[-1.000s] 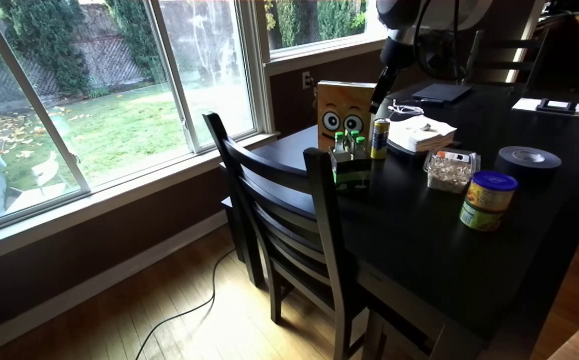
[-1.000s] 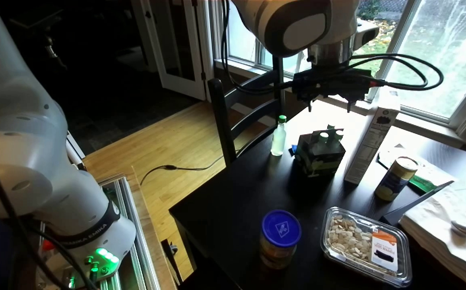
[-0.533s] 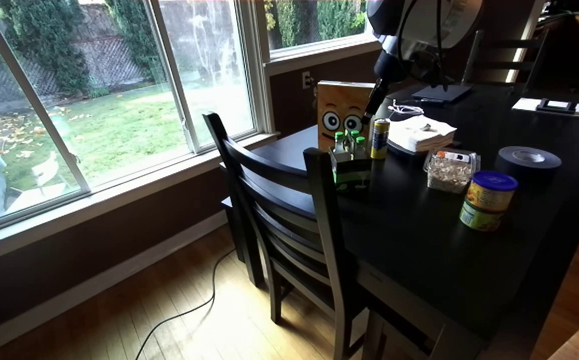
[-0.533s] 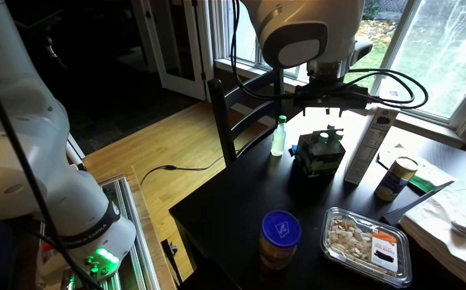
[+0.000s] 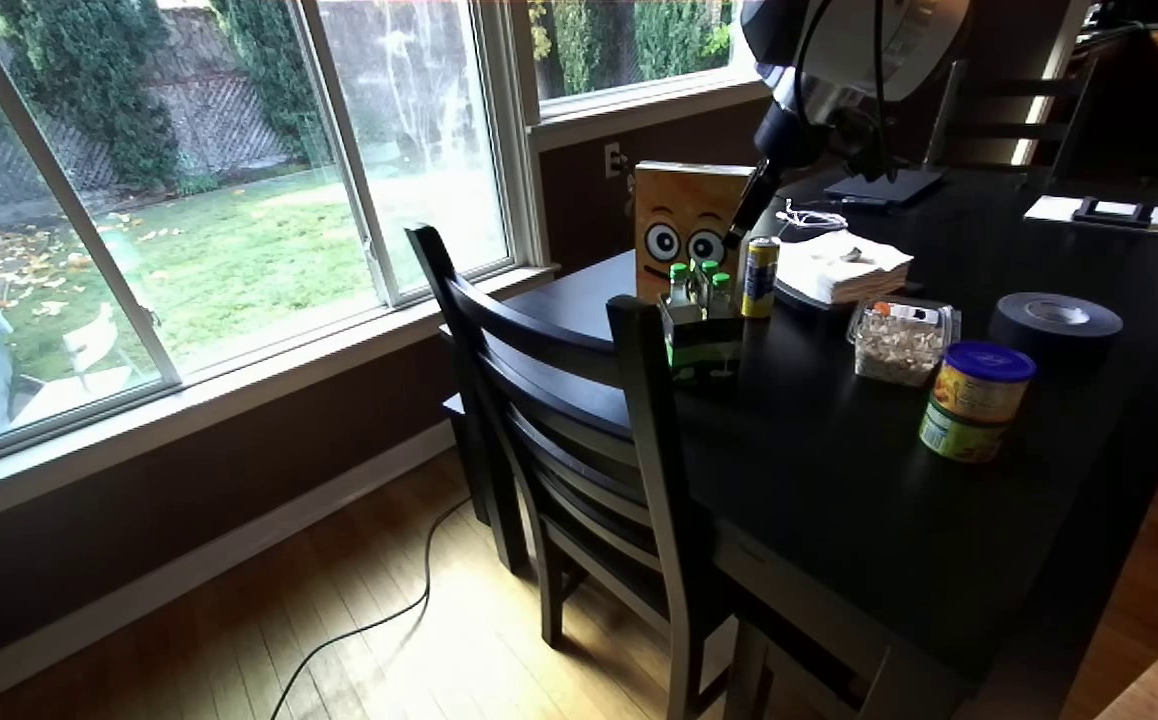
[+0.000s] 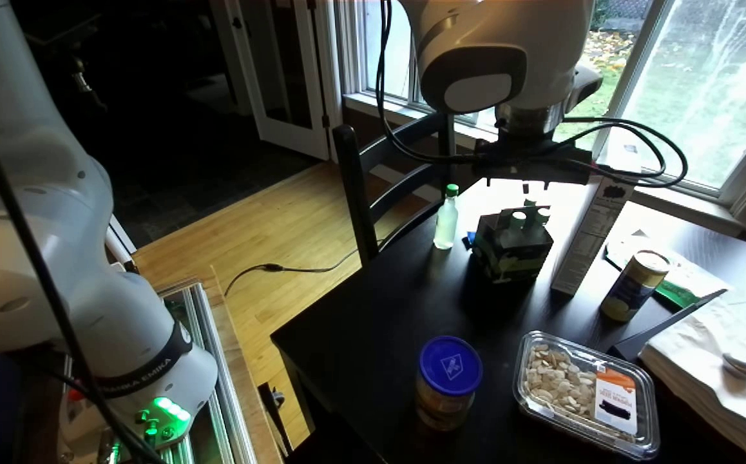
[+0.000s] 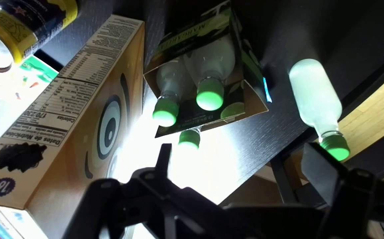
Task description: Remove the bottle from the box
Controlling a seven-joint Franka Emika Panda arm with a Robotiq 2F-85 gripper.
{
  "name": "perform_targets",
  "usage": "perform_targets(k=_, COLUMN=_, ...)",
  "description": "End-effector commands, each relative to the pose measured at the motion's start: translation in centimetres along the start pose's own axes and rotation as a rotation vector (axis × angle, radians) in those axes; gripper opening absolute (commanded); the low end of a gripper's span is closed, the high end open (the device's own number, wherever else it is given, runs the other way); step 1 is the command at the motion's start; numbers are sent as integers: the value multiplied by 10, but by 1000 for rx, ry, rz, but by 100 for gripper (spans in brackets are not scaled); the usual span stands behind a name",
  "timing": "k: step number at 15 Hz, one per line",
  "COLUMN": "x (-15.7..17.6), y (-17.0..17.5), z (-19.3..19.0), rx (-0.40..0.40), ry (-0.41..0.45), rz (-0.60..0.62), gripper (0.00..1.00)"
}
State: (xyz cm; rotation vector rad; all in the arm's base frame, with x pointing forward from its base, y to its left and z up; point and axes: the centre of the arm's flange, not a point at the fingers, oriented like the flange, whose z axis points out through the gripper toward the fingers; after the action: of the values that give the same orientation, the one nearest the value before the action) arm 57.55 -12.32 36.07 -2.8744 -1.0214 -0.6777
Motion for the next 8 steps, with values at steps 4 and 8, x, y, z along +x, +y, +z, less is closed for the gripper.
perform_targets(k=4, x=-17, y=20, z=33, rx=37, ry=62, rz=-7, gripper=74)
perform_targets(k=8, x=-26, y=26, z=52, rx=58, ry=59, rz=2, gripper=45)
